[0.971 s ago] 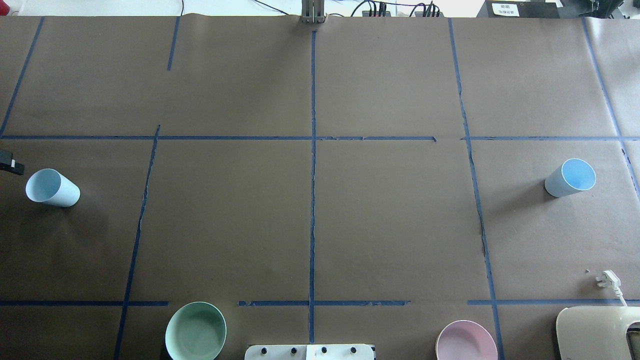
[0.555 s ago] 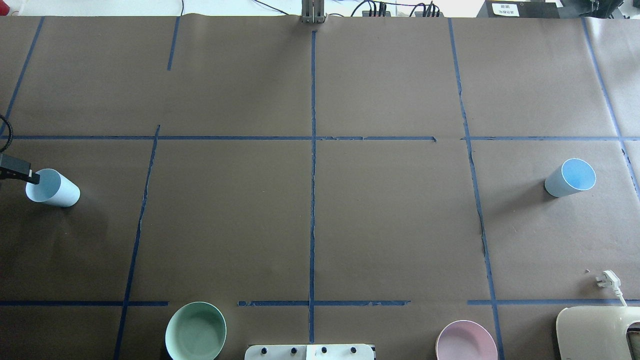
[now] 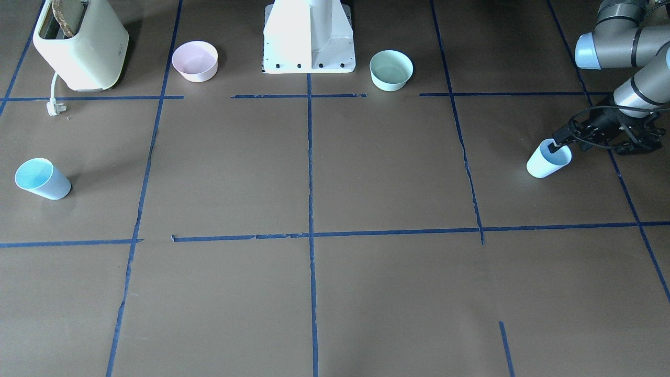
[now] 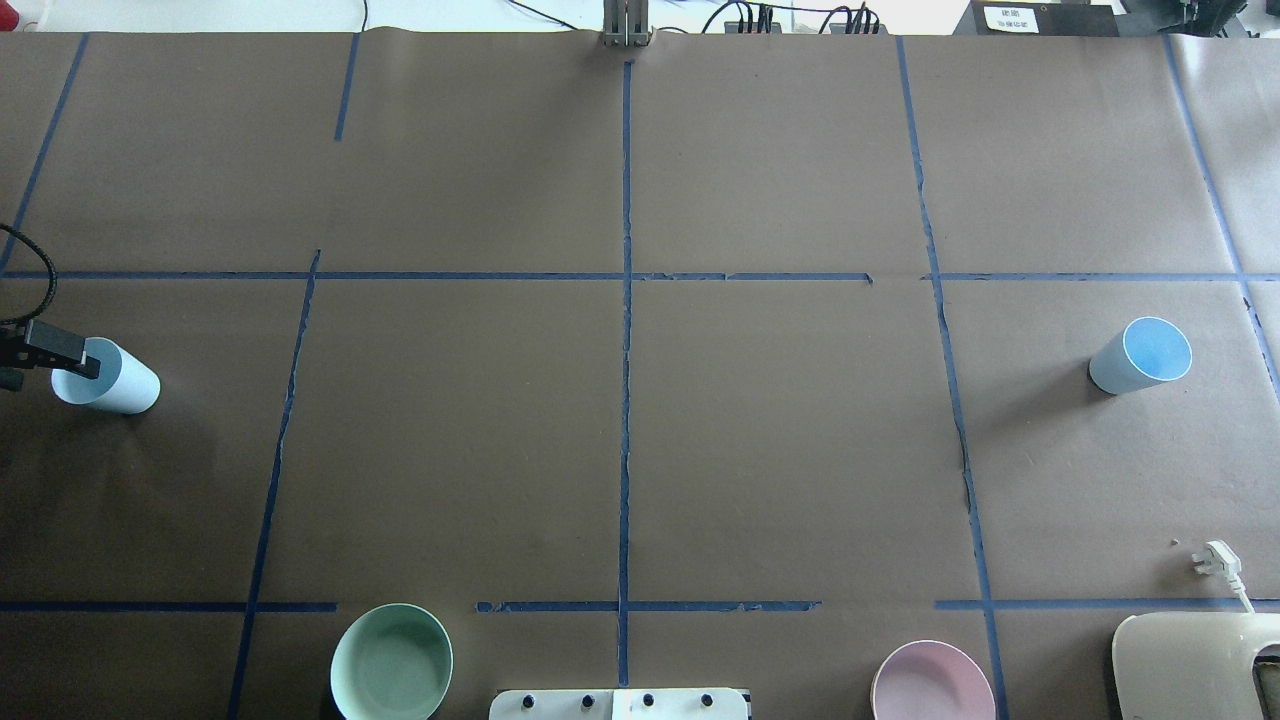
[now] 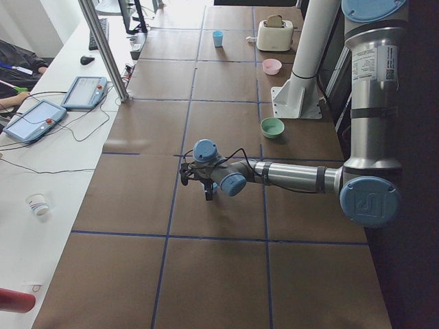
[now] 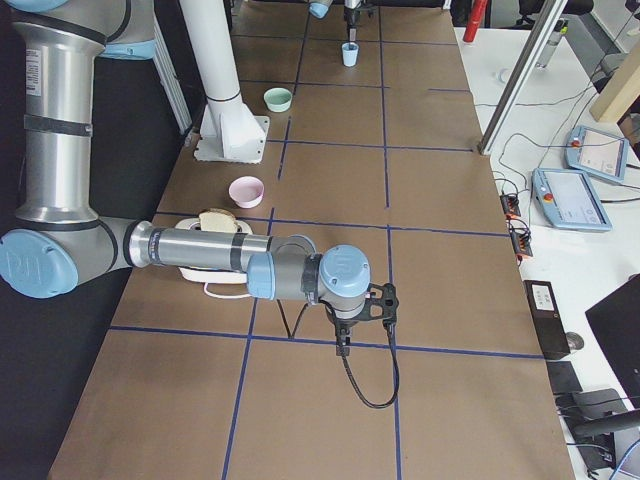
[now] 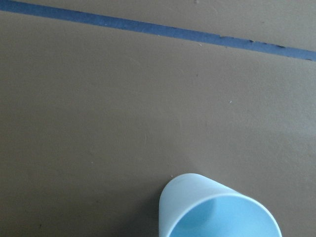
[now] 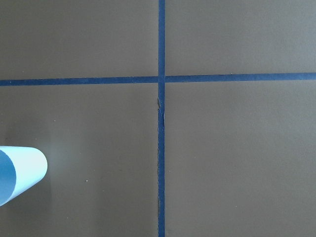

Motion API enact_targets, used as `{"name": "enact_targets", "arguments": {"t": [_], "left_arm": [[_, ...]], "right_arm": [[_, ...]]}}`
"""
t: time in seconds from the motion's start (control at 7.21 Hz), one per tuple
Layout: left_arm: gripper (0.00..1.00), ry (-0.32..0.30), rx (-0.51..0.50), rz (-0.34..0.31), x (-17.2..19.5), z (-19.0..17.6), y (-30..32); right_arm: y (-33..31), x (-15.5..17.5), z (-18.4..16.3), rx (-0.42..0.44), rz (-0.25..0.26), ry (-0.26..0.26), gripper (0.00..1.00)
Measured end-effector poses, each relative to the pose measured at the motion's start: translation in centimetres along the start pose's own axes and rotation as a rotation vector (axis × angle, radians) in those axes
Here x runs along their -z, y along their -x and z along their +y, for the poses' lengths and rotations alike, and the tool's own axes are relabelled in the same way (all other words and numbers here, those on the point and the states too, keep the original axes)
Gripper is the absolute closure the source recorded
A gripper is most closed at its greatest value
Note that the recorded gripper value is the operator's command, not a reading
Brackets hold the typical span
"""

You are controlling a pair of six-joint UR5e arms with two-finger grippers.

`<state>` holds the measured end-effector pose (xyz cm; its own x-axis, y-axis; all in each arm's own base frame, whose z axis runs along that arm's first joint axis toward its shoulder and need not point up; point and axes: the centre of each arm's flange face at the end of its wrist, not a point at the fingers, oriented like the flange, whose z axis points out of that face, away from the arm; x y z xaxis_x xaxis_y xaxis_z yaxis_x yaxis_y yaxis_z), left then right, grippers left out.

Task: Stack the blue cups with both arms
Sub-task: 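Reach the left gripper down to the light blue cup and grasp it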

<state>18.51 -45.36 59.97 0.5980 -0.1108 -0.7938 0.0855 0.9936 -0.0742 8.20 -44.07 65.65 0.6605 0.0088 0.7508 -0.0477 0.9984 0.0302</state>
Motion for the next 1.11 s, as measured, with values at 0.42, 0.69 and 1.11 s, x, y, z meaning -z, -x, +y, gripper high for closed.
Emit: {"name": "enact_targets", "arguments": {"t": [0.42,0.69,1.11], "left_arm": [[0.99,0.012,-0.003,-0.008,-0.8,0.0,0.0],[1.0,0.016,-0.011,-0.001,-0.8,0.2,-0.6],[1.0,0.045,0.026,0.039,3.1,-0.4,-7.2]], "right_arm": [[0.1,0.1,-0.1,0.003,-0.004,-0.002,0.0],[0.3,0.2,-0.4,0.007,-0.006,-0.006,0.0],[1.0,0.9,-1.2,0.025,-0.001,-0.021,0.0]]}}
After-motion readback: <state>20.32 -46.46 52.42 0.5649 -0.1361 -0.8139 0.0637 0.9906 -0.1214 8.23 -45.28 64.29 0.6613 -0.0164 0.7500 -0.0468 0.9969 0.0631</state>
